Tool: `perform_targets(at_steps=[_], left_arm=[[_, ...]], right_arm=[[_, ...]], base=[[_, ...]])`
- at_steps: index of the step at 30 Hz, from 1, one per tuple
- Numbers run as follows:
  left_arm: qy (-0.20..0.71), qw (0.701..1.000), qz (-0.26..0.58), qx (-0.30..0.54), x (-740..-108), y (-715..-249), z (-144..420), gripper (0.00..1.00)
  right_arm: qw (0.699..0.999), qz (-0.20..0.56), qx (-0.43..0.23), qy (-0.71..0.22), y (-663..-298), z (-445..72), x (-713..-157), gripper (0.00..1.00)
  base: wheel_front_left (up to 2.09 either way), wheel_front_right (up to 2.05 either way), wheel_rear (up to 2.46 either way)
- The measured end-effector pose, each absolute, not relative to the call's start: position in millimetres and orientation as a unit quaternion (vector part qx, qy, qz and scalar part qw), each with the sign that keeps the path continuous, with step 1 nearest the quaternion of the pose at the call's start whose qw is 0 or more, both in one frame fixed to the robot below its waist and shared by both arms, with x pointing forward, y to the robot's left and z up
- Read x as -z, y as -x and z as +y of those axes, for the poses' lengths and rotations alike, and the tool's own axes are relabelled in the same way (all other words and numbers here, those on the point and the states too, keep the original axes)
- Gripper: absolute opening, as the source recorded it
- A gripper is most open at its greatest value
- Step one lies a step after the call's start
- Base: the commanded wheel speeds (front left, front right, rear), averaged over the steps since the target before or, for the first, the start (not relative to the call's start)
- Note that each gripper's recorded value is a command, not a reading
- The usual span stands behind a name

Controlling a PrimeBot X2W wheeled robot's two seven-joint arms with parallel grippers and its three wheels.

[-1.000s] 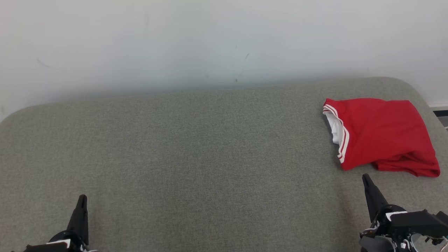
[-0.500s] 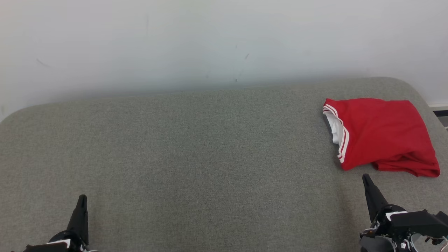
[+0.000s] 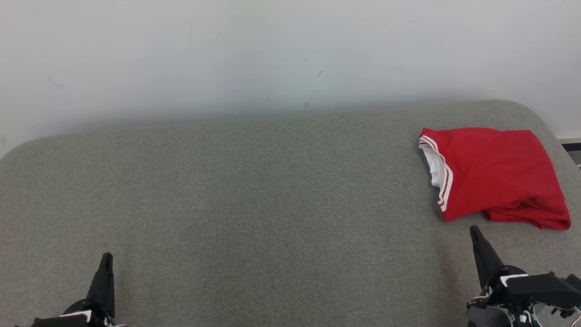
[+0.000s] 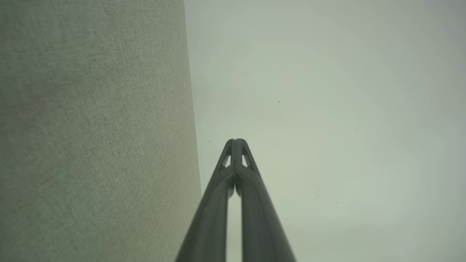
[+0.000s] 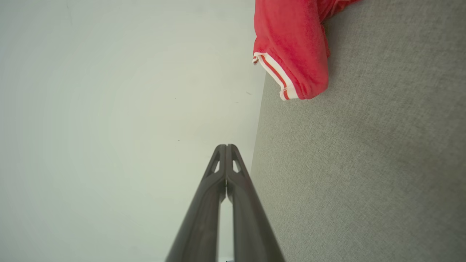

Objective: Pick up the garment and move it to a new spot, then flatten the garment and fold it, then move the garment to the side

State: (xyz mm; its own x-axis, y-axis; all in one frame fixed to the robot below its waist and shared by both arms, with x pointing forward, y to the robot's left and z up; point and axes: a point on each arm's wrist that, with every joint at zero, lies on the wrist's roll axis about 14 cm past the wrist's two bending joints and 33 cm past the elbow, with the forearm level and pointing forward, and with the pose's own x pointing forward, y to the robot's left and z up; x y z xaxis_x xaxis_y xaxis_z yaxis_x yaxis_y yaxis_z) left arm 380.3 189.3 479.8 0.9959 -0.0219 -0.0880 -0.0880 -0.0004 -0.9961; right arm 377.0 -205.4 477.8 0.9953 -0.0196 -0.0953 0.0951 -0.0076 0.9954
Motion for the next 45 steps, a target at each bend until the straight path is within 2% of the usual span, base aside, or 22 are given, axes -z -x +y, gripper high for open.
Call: perform_targets(at_steps=[45], left_arm=[[0.707,0.706,0.039,-0.023,-479.9,-380.3,189.2,0.00]], right_arm=[[0.704,0.027,0.041,-0.709,-377.0,-205.4,-477.9,0.00]], base=[[0.00,0.00,0.00]])
